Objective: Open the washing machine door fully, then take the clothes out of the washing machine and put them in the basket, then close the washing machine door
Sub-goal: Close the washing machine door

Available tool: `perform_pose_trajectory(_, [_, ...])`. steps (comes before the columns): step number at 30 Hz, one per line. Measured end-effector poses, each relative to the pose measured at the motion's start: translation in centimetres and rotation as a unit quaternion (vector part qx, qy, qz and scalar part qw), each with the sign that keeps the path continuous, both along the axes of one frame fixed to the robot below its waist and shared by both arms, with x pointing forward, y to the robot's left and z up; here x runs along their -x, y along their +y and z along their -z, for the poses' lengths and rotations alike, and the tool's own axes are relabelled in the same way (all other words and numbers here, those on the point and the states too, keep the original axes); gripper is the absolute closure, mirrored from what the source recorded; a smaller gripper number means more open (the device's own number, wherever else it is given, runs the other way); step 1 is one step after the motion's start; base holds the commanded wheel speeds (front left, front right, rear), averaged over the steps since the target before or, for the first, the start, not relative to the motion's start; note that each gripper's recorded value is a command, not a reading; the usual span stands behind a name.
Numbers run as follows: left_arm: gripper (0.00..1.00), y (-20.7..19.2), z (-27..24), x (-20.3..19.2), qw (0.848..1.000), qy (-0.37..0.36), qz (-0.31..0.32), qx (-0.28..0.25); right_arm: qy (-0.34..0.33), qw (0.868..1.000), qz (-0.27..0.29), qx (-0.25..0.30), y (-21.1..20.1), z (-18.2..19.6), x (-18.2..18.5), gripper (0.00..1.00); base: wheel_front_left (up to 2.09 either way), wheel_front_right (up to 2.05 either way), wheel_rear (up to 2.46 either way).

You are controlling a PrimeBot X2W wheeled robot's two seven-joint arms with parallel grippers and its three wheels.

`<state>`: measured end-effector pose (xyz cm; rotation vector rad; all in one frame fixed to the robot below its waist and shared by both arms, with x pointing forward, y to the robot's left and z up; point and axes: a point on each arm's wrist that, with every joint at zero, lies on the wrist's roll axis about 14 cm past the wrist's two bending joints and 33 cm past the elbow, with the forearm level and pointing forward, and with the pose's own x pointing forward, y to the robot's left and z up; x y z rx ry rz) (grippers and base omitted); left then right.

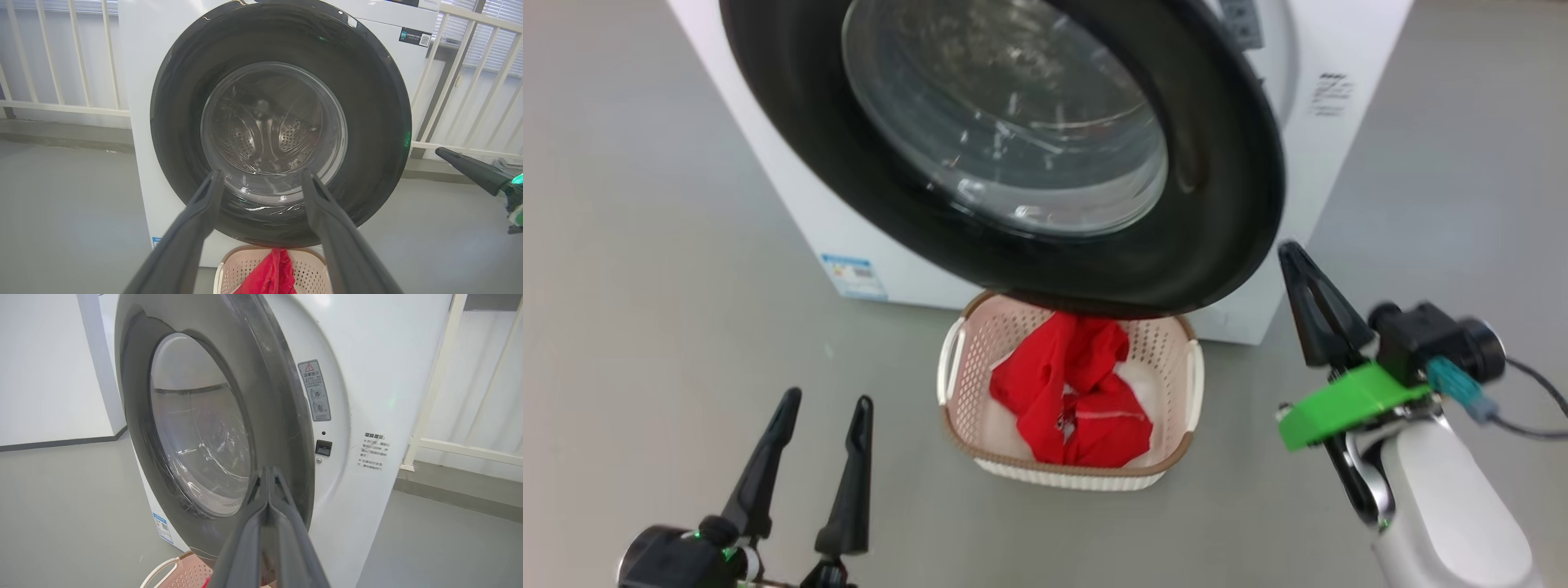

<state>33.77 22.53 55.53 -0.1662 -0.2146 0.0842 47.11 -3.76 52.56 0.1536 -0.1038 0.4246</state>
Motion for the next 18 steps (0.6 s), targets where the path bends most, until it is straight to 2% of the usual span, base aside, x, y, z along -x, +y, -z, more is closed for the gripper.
perform_pose_trajectory(8, [0.00,0.2,0.8,-1.0,1.000,0.010,-0.007,0.001,0.001,0.999,-0.032,0.017,3.1,0.6,-3.2,1.00,0.00,0.00,0.00])
perform_pose_trajectory(18, [0.00,0.3,1.9,-2.3,1.000,0.025,-0.008,0.006,-0.004,0.999,-0.032,0.027,4.2,1.0,-6.9,1.00,0.00,0.00,0.00])
